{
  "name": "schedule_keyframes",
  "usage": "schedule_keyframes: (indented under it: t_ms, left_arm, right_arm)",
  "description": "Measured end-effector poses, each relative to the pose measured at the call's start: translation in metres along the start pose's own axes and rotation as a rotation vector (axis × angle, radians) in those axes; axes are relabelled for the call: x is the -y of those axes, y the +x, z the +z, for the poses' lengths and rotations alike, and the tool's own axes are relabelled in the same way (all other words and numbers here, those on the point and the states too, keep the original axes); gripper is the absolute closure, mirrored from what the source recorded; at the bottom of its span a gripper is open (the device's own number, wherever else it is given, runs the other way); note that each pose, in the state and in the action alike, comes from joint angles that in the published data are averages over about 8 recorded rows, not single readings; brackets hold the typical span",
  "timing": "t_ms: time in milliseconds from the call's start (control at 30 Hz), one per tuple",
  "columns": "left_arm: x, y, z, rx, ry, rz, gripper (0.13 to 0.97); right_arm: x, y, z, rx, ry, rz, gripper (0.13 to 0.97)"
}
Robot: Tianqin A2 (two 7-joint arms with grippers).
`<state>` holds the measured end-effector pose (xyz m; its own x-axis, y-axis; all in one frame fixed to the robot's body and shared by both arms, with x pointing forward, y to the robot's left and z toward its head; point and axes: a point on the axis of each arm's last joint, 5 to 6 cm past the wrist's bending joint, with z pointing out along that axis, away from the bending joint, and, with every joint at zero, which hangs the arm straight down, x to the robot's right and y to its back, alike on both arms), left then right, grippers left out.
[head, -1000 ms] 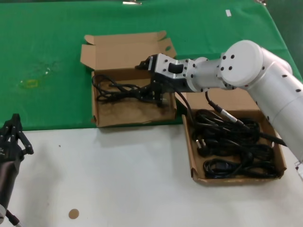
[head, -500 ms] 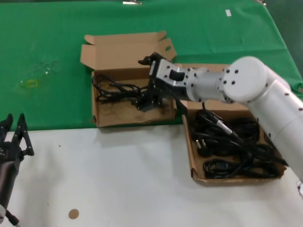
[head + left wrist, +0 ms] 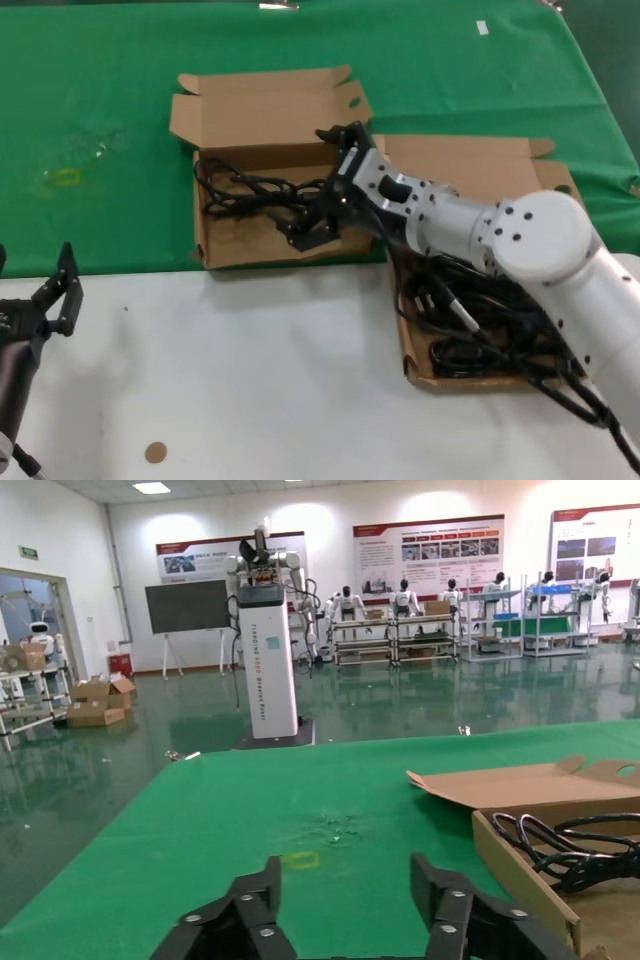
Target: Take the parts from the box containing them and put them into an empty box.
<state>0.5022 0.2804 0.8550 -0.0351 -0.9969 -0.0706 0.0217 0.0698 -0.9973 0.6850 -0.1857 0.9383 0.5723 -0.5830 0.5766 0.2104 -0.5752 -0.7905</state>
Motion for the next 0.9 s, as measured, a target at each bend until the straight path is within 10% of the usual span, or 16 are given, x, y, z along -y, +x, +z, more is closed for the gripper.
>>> schedule_keyframes:
  t_ms: [900]
  left_arm:
    - [0.0,0.0,0.0,0.0,0.0,0.0,0.488]
  right_arm:
    - [-0.051,-0.054,-0.074,-0.304,0.059,0.337,0.13]
